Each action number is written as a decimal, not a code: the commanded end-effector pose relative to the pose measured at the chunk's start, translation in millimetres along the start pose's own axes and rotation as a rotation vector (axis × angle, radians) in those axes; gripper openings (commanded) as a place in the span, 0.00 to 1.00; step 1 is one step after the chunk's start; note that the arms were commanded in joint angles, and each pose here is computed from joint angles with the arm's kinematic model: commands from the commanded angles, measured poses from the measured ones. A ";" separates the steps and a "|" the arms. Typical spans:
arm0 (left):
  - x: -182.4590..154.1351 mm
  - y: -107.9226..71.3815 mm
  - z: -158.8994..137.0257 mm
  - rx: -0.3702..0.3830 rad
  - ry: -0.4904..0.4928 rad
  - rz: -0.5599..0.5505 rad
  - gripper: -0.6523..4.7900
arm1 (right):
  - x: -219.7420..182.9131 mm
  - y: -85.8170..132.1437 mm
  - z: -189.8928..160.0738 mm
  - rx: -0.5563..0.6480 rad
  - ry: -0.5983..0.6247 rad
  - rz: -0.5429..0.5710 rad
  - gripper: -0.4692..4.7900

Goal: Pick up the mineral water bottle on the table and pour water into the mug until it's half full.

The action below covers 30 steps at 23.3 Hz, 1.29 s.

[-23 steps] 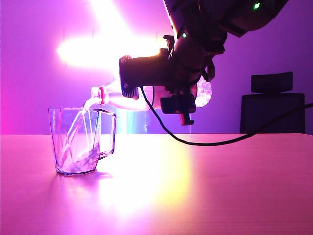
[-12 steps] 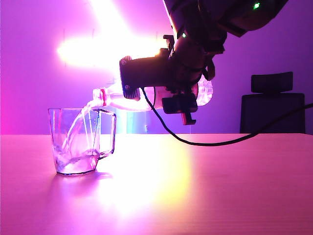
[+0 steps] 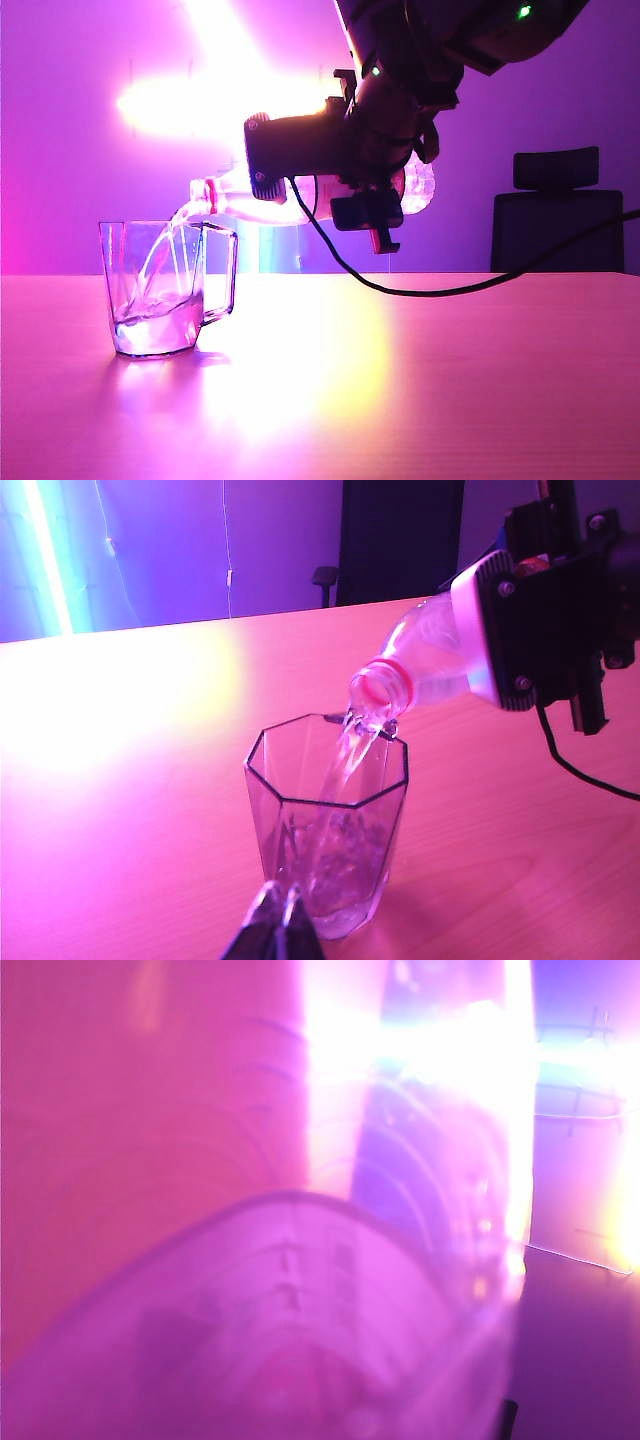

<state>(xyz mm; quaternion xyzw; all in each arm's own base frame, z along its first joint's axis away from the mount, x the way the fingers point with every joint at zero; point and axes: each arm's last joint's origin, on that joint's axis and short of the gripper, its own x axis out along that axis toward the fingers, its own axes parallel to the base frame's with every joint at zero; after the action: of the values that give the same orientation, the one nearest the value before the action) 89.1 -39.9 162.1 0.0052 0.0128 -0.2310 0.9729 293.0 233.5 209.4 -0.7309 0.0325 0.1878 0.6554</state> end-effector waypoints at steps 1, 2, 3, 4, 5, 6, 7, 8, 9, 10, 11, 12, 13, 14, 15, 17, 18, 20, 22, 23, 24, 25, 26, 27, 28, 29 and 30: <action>-0.2 -0.1 1.9 -0.002 -0.009 -0.003 0.12 | -2.3 -11.5 0.6 0.035 -0.004 -0.062 0.62; -0.2 -0.1 1.9 -0.002 -0.009 -0.003 0.12 | -2.3 -11.5 0.6 0.035 -0.004 -0.062 0.62; -0.2 -0.1 1.9 -0.002 -0.009 -0.003 0.12 | -2.3 -11.5 0.6 0.035 -0.004 -0.062 0.62; -0.2 -0.1 1.9 -0.002 -0.009 -0.003 0.12 | -2.3 -11.5 0.6 0.036 -0.004 -0.062 0.62; -0.2 -0.1 1.9 -0.002 -0.009 -0.003 0.12 | -2.3 -11.4 0.6 0.036 -0.003 -0.061 0.62; -0.2 -0.1 1.9 -0.002 -0.009 -0.003 0.12 | -2.3 -11.4 0.6 0.036 -0.004 -0.061 0.62; -0.2 -0.1 1.9 -0.002 -0.009 -0.003 0.12 | -2.3 -11.4 0.6 0.036 -0.004 -0.061 0.62; -0.2 -0.1 1.9 -0.002 -0.009 -0.003 0.12 | -2.3 -11.4 0.6 0.036 -0.004 -0.061 0.62; -0.2 -0.1 1.9 -0.002 -0.009 -0.003 0.12 | -2.3 -11.3 0.6 0.037 -0.004 -0.061 0.62; -0.2 -0.1 1.9 -0.002 -0.009 -0.003 0.12 | -2.3 -11.3 0.7 0.043 -0.005 -0.061 0.62; -0.2 -0.1 1.9 -0.002 -0.009 -0.003 0.12 | -2.2 -11.2 0.7 0.051 -0.007 -0.060 0.62; -0.2 -0.1 1.9 -0.002 -0.009 -0.003 0.12 | -2.3 -11.2 0.8 0.099 -0.009 -0.060 0.62; -0.2 -0.1 1.9 -0.002 -0.009 -0.003 0.12 | -2.3 -11.1 0.8 0.150 -0.009 -0.058 0.62; -0.2 -0.1 1.9 -0.002 -0.009 -0.003 0.12 | -2.3 -10.9 0.8 0.183 -0.009 -0.056 0.62; -0.2 -0.1 1.9 -0.002 -0.009 -0.003 0.12 | -2.3 -10.3 0.7 0.223 -0.009 -0.051 0.62; -0.2 -0.1 1.9 -0.002 -0.009 -0.003 0.12 | -2.3 -8.9 0.8 0.249 -0.008 -0.037 0.62; -0.2 -0.1 1.9 -0.002 -0.009 -0.003 0.12 | -2.2 -8.2 0.7 0.259 -0.008 -0.031 0.62; -0.2 -0.1 1.9 -0.002 -0.009 -0.003 0.12 | -2.3 -7.3 0.8 0.289 -0.008 -0.023 0.62; -0.2 -0.1 1.9 -0.002 -0.009 -0.003 0.12 | -2.6 -6.8 1.4 0.330 -0.009 -0.018 0.62; -0.2 -0.1 1.9 -0.002 -0.009 -0.003 0.12 | -3.1 -6.6 2.6 0.349 -0.012 -0.017 0.62; -0.2 -0.1 1.9 -0.002 -0.009 -0.003 0.12 | -3.2 -6.5 2.8 0.376 -0.013 -0.016 0.62; -0.2 -0.1 1.9 -0.002 -0.009 -0.003 0.12 | -3.4 -6.5 3.2 0.400 -0.014 -0.016 0.62; -0.2 -0.1 1.9 -0.002 -0.009 -0.003 0.12 | -3.6 -6.5 3.6 0.425 -0.016 -0.015 0.62; -0.2 -0.1 1.9 -0.002 -0.009 -0.003 0.12 | -4.2 -6.4 4.8 0.463 -0.019 -0.014 0.62; -0.2 -0.1 1.9 -0.002 -0.009 -0.003 0.12 | -4.3 -6.4 4.9 0.499 -0.020 -0.014 0.62; -0.2 -0.1 1.9 -0.002 -0.009 -0.003 0.12 | -5.2 -6.6 6.2 0.595 -0.025 -0.013 0.62; -0.2 -0.1 1.9 -0.002 -0.009 -0.003 0.12 | -5.9 -6.5 7.1 0.640 -0.027 -0.010 0.62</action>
<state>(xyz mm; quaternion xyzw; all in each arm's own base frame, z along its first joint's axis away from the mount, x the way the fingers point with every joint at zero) 89.1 -39.9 162.2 0.0051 0.0126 -0.2312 0.9728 288.2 237.3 206.1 -0.5411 0.0899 0.1867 0.8150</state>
